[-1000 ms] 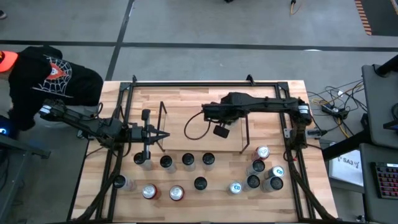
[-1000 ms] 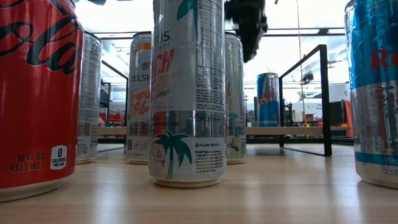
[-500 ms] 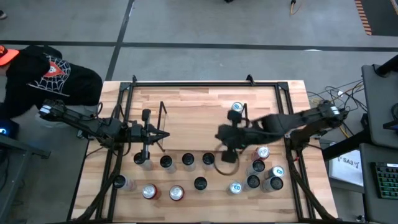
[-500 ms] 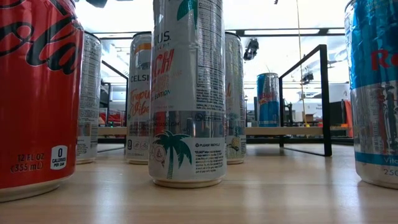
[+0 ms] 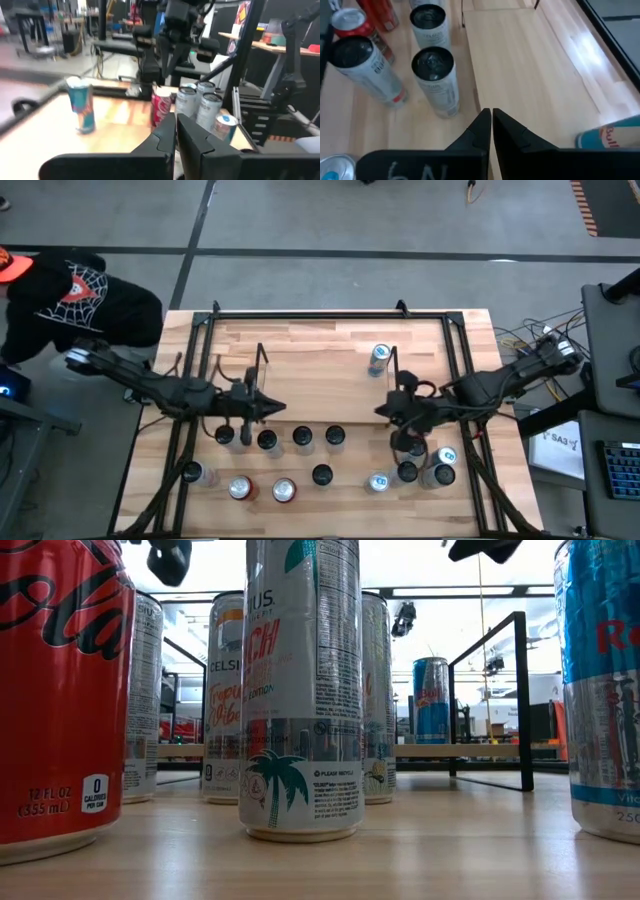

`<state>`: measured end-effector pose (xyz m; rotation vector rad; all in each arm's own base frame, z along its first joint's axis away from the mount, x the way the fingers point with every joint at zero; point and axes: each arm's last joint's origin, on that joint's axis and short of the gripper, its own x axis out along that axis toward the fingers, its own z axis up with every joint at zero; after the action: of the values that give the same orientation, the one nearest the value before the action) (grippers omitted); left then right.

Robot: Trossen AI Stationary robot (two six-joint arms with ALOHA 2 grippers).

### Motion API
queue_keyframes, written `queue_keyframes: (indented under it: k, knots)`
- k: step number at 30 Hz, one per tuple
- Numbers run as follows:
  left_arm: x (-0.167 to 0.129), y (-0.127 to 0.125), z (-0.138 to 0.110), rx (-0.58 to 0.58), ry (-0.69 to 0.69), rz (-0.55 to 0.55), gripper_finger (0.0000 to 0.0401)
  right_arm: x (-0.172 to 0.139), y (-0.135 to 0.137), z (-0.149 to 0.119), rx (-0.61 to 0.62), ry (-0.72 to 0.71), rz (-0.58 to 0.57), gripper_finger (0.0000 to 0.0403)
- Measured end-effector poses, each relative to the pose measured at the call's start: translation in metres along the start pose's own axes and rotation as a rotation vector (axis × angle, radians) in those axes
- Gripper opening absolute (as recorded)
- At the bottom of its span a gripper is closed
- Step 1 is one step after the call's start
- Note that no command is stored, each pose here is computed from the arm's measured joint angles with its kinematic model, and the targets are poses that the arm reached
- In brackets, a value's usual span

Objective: Place canned beverage on shelf
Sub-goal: Put the top white and pink soda can on the shelf

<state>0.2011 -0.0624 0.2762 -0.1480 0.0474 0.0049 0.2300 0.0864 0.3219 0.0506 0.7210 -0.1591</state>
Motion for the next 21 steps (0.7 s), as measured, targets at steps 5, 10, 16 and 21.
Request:
queue_keyframes:
  k: [5, 10, 16, 21]
  knots:
    - [0.015, -0.005, -0.008, -0.077, -0.008, -0.020, 0.0000, -0.003, -0.004, -0.013, -0.021, -0.121, 0.055, 0.0009]
    - [0.019, -0.008, -0.012, -0.175, 0.025, -0.055, 0.0000, -0.002, -0.007, -0.026, -0.020, -0.190, 0.086, 0.0009]
    - [0.029, -0.015, 0.003, -0.216, 0.079, -0.024, 0.0000, 0.002, -0.004, -0.039, 0.006, -0.175, 0.105, 0.0009]
    - [0.042, -0.029, 0.018, -0.175, 0.307, 0.010, 0.0000, 0.004, 0.004, -0.045, 0.001, -0.172, 0.131, 0.0009]
